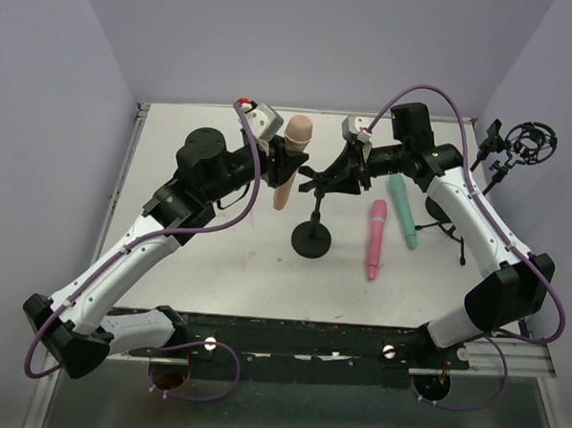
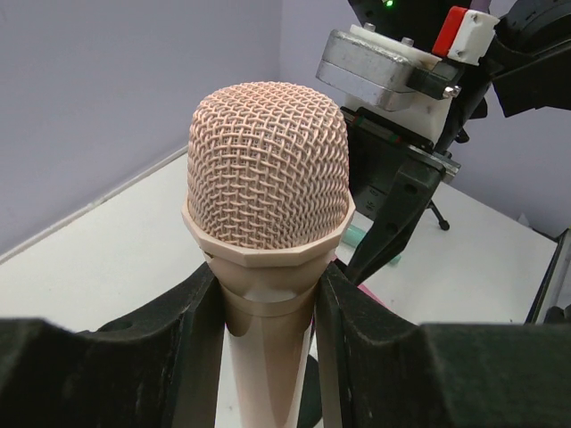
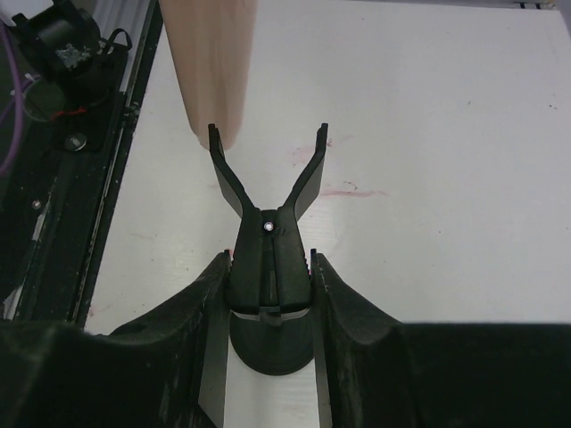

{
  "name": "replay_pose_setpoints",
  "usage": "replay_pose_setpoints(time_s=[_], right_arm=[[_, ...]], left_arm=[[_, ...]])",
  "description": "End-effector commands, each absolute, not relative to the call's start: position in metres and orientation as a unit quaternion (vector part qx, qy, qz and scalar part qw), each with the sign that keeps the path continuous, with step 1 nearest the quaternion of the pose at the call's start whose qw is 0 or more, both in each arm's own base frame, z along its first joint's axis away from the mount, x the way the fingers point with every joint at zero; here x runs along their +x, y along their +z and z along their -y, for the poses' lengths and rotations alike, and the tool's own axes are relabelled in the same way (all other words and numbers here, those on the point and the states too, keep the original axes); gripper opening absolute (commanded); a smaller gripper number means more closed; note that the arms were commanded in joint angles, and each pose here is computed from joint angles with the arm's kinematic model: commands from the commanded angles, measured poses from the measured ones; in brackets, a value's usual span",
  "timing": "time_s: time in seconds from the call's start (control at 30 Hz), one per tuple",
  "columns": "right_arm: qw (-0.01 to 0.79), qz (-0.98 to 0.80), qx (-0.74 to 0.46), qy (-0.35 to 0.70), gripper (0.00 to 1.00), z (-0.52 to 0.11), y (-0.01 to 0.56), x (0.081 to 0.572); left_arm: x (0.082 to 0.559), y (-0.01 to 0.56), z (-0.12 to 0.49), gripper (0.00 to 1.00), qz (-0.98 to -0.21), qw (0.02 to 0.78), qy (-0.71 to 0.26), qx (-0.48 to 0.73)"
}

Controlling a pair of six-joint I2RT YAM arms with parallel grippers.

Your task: Attach the microphones to the stand

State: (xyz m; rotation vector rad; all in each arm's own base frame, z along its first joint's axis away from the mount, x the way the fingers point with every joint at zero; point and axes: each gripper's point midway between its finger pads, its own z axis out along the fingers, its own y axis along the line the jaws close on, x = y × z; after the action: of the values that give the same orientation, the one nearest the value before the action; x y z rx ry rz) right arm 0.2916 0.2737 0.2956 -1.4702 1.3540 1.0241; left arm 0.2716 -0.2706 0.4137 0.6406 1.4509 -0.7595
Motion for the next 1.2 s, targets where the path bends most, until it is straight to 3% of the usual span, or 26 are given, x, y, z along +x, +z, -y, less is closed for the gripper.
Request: replay_pose_setpoints(time_s=[0.0, 1.17], right_arm=[[0.439, -0.521, -0.588, 0.436, 0.25, -0.274, 0.311, 0.279], [0.435, -0.524, -0.559, 0.473, 0.24, -0.274, 0.316, 0.277]], left_arm=[[0.277, 0.435, 0.289, 0.0, -0.595, 0.654, -0.359, 0.298], [0.295, 0.365, 0.313, 0.0, -0.604, 0.631, -0.418, 0.251]])
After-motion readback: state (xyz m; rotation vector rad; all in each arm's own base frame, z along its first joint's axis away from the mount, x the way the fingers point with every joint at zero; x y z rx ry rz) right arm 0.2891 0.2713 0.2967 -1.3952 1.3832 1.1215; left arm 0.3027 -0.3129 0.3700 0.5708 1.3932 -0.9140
